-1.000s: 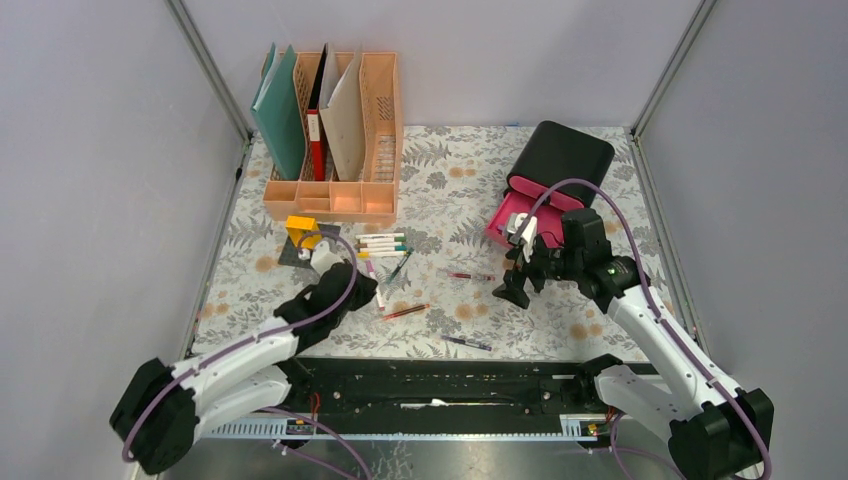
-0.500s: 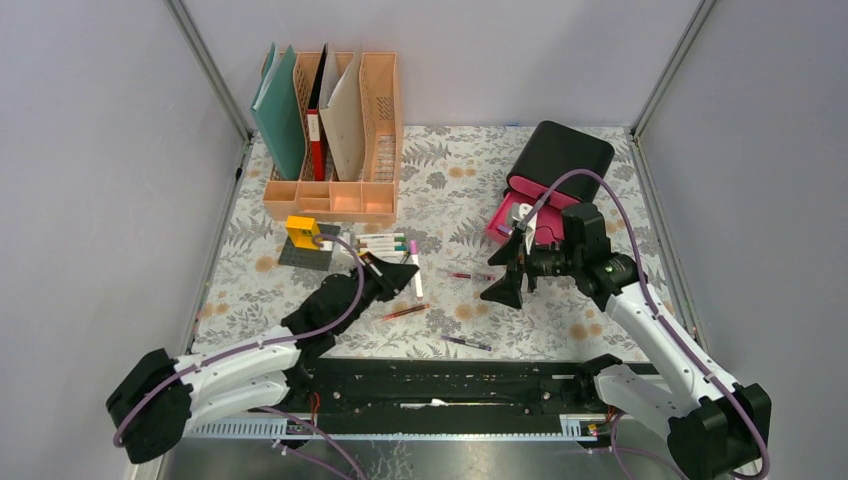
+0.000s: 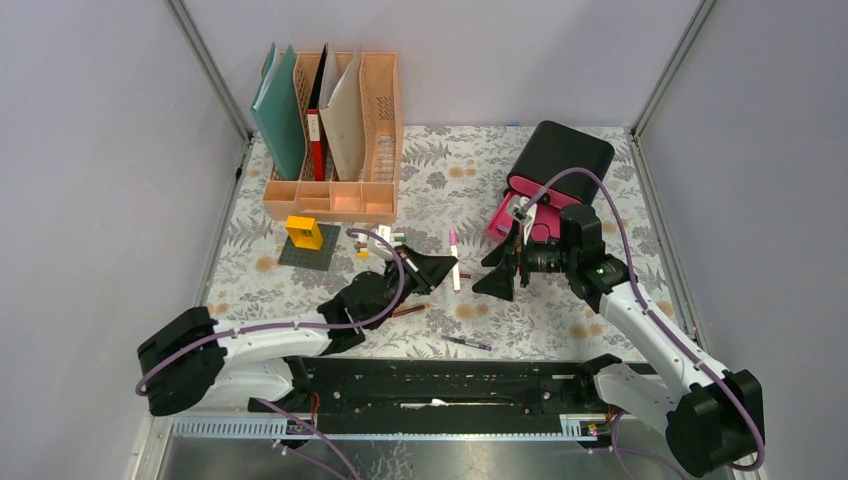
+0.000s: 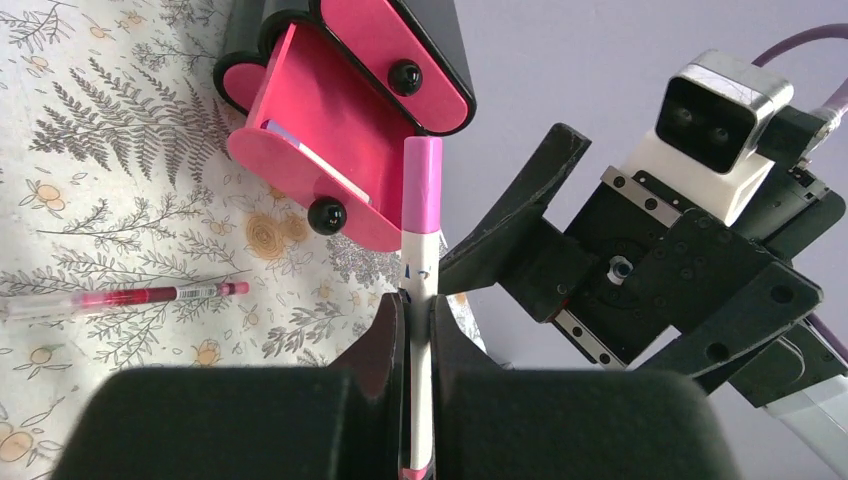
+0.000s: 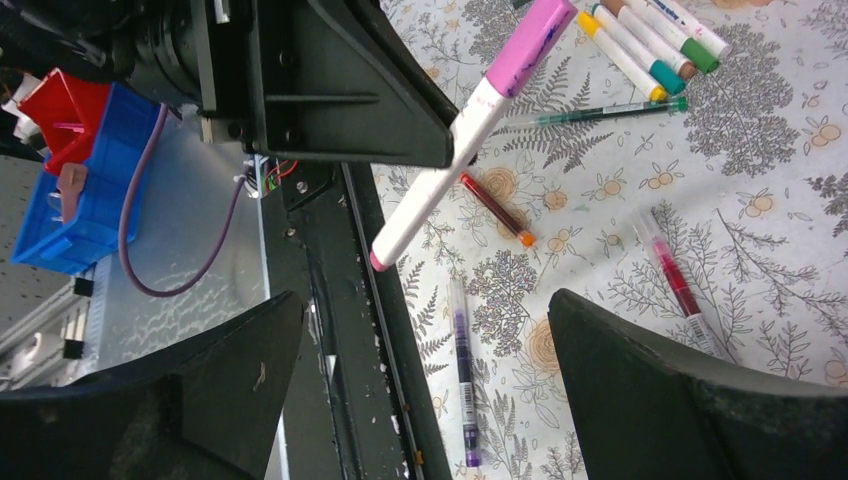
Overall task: Organize the desk
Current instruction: Place the stationery in the drawer.
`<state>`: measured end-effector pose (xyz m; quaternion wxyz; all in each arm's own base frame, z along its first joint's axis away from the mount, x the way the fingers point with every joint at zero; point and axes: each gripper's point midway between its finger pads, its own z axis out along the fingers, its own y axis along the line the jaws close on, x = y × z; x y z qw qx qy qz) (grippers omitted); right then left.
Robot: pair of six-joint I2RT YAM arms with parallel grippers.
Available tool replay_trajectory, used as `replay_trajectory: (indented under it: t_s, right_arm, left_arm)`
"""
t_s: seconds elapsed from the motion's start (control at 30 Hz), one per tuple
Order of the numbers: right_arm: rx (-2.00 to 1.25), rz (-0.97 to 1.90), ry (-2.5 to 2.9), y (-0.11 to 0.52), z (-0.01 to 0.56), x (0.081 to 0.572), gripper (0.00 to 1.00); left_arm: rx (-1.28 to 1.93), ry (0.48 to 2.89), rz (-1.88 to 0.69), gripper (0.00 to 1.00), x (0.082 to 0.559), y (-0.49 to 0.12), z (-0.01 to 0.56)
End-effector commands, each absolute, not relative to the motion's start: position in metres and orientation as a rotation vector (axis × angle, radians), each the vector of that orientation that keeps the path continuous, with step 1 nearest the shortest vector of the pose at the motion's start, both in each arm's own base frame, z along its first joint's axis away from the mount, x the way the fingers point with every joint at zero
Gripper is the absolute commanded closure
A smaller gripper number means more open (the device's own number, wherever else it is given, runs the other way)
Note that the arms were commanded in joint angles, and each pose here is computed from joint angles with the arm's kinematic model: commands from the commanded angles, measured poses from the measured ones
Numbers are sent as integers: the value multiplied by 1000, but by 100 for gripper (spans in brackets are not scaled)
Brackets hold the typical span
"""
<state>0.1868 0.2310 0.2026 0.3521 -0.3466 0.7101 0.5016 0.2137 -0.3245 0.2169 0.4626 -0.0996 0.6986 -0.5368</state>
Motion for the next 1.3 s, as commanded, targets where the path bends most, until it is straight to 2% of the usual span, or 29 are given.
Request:
replay_trajectory:
  t_s: [0.0, 0.37, 0.53, 0.8, 0.93, 1.0, 1.17, 1.27]
  right_arm:
    - [-858, 1369, 1818, 239, 212, 190, 0]
    - [-792, 1385, 1878, 241, 201, 200, 0]
    - [-782, 1370, 1883, 240, 200, 202, 9]
    - [-765, 1359, 1902, 240, 199, 205, 68]
    - [-773, 1321, 1922, 238, 197, 209, 88]
    - [-784, 1300, 1924, 237, 197, 210, 93]
    - [-814, 1233, 1937, 232, 195, 211, 99]
    - [-891, 1121, 1916, 225, 195, 216, 100]
  left_arm:
    - [-272, 1586, -1380, 100, 222, -339, 256]
    - [-246, 1565, -1409, 100, 224, -369, 265]
    - [-239, 1561, -1417, 100, 222, -375, 265]
    - [-204, 1565, -1434, 100, 218, -384, 266]
    - [-188, 1559, -1425, 99, 216, -381, 267]
    - [-181, 1568, -1406, 80, 216, -378, 266]
    - [-149, 1583, -1340, 41, 213, -362, 262]
    - [-123, 1596, -1264, 25, 211, -344, 260]
